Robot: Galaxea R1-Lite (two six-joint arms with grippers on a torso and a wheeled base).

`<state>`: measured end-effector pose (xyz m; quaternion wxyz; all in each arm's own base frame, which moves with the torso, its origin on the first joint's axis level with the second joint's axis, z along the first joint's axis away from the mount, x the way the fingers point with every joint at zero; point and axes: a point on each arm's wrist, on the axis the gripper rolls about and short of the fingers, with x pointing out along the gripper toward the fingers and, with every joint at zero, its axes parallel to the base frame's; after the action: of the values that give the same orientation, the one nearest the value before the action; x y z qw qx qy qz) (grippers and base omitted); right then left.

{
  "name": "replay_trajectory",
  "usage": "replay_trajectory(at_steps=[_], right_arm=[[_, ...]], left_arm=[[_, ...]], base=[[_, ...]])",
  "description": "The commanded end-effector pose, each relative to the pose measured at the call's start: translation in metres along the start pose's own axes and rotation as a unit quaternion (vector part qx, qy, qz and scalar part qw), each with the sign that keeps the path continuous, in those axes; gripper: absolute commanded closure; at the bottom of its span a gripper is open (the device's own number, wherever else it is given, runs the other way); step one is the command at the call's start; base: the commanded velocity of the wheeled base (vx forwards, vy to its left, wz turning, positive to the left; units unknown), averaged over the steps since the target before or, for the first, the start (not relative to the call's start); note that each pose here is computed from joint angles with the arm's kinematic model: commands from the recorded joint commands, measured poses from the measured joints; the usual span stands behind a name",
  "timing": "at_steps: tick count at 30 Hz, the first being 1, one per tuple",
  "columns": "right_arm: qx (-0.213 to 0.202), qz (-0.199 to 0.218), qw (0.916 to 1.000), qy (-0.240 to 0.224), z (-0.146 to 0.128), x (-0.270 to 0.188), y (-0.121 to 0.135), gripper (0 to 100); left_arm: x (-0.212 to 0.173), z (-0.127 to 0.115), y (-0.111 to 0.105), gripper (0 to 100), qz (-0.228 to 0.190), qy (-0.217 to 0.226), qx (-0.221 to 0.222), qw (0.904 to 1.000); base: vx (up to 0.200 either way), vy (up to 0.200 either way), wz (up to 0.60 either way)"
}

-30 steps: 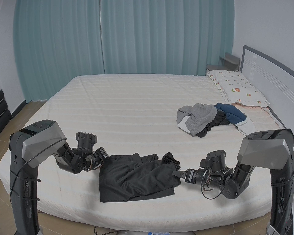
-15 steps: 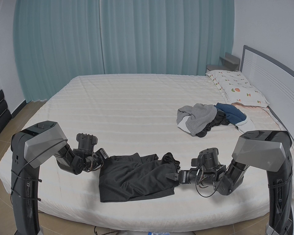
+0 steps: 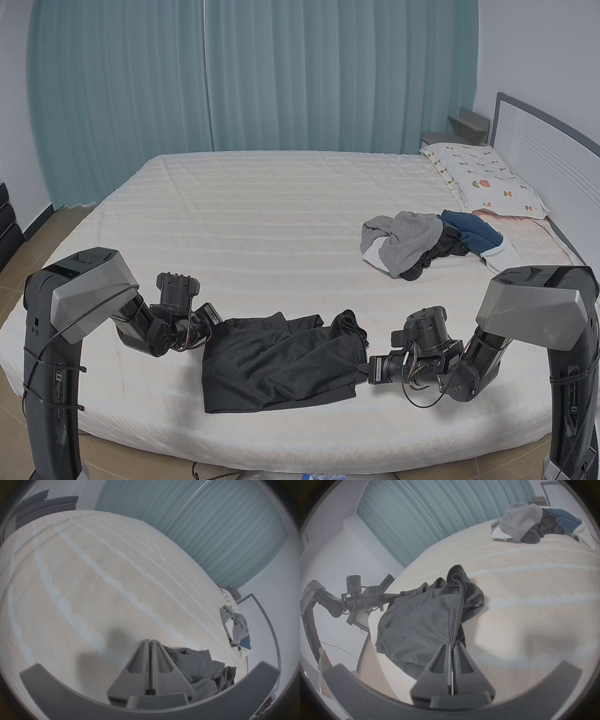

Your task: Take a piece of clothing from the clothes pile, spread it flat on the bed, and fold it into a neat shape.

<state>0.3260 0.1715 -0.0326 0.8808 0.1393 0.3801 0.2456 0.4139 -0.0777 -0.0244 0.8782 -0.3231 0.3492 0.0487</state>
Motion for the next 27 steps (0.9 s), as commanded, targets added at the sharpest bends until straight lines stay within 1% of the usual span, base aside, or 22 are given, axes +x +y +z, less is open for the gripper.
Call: replay_trajectory(at_steps=[1, 7, 8, 9, 10, 11, 12, 17, 18, 22, 23, 24, 25, 27], right_arm=[[-0.002, 0.005, 1.0, -0.002, 0.002, -0.014, 0.006, 100], [-0.004, 0.015, 0.9999, -0.001, 0.005, -0.028, 0.012, 100], [-0.003, 0.016, 0.9998, 0.006, 0.004, -0.032, 0.013, 100], [0.0, 0.019, 0.9996, 0.023, 0.001, -0.038, 0.013, 100], [0.0, 0.019, 0.9996, 0.023, 0.001, -0.038, 0.013, 100], [0.004, 0.022, 0.9989, 0.042, -0.003, -0.042, 0.013, 100], [0.005, 0.024, 0.9984, 0.051, -0.006, -0.042, 0.013, 100], [0.001, 0.023, 0.9976, 0.066, -0.012, -0.036, 0.015, 100], [0.0, 0.023, 0.9972, 0.071, -0.013, -0.036, 0.016, 0], [-0.005, 0.02, 0.9971, 0.073, -0.013, -0.034, 0.018, 0], [-0.004, 0.022, 0.998, 0.059, -0.005, -0.033, 0.018, 0], [-0.004, 0.022, 0.998, 0.059, -0.005, -0.033, 0.018, 0], [-0.003, 0.023, 0.9985, 0.05, 0.0, -0.034, 0.018, 0], [0.004, 0.02, 0.9995, 0.023, 0.016, -0.035, 0.013, 0]], left_arm=[[0.002, -0.001, 0.001, 100, 0.003, 0.0, 0.0, 1.0], [0.004, -0.001, 0.004, 100, 0.008, -0.003, 0.0, 1.0], [0.004, 0.0, 0.004, 100, 0.008, -0.003, 0.0, 1.0], [0.004, 0.001, 0.005, 100, 0.009, -0.004, 0.0, 1.0], [0.004, 0.001, 0.005, 100, 0.009, -0.004, 0.0, 1.0], [0.004, 0.001, 0.005, 100, 0.009, -0.004, 0.0, 1.0], [0.004, 0.001, 0.005, 100, 0.009, -0.004, 0.0, 1.0], [0.004, 0.001, 0.005, 100, 0.009, -0.004, 0.001, 1.0], [0.004, 0.001, 0.005, 100, 0.009, -0.004, 0.0, 1.0], [0.004, 0.001, 0.005, 100, 0.01, -0.003, 0.001, 0.9999], [0.003, 0.0, 0.005, 0, 0.014, 0.002, 0.0, 0.9999], [0.003, 0.0, 0.005, 0, 0.014, 0.002, 0.0, 0.9999], [0.003, 0.0, 0.006, 0, 0.016, 0.005, 0.0, 0.9999], [0.003, 0.001, 0.005, 0, 0.016, 0.004, 0.0, 0.9999]], base=[[0.0, 0.0, 0.0], [0.0, 0.0, 0.0], [0.0, 0.0, 0.0], [0.0, 0.0, 0.0], [0.0, 0.0, 0.0], [0.0, 0.0, 0.0], [0.0, 0.0, 0.0], [0.0, 0.0, 0.0], [0.0, 0.0, 0.0], [0.0, 0.0, 0.0], [0.0, 0.0, 0.0], [0.0, 0.0, 0.0], [0.0, 0.0, 0.0], [0.0, 0.0, 0.0]])
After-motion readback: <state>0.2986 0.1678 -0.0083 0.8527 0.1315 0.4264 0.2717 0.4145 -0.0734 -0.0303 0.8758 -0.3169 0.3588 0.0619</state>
